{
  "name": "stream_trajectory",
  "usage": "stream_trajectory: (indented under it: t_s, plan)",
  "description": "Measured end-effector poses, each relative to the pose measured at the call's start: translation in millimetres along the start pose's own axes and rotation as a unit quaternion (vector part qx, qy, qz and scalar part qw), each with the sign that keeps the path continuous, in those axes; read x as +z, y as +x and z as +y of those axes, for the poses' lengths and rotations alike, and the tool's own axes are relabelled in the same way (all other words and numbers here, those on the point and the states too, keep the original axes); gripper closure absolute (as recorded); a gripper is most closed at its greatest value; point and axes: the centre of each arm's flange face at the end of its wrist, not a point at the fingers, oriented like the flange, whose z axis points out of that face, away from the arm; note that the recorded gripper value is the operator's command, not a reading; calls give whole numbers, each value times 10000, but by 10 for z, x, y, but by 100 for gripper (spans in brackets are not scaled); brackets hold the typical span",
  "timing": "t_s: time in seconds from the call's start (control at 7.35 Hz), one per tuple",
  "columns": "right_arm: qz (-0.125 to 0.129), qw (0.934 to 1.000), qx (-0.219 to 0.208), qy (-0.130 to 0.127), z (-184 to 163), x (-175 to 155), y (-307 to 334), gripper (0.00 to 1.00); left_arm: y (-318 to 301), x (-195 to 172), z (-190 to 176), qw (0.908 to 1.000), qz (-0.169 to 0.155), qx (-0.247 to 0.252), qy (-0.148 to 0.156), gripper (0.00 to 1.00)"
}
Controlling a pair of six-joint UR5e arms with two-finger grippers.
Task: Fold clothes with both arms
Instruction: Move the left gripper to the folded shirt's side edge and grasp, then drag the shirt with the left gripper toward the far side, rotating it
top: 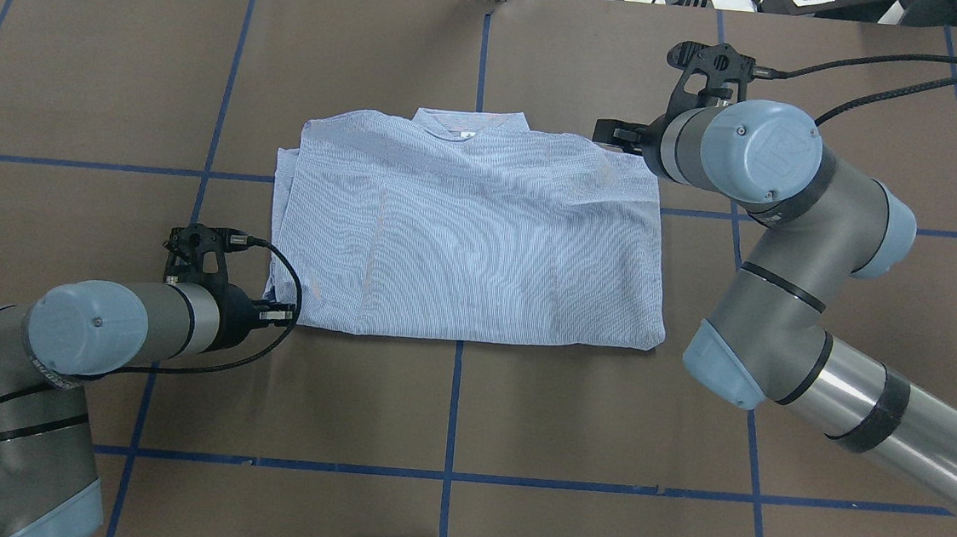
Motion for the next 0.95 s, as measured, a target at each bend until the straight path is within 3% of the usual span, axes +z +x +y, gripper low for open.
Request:
stream_trajectory:
  t_s: [0.27, 0.41, 0.68, 0.95]
  plan:
    - [10, 10000, -13, -11, 17, 15, -1, 0, -267, -10, -169, 9995, -216, 195, 132, 100]
    - [14, 10000, -16, -17, 25, 21, -2, 0, -502, 18, -466, 9977, -442, 380, 333, 100]
    - [15, 10000, -20, -27, 44, 28, -9, 0, -926, 248, -1399, 9888, -1030, 715, 807, 100]
    - [3, 10000, -33, -45, 85, 31, -34, 0, -917, 817, -2519, 9803, -1453, 688, 1146, 100]
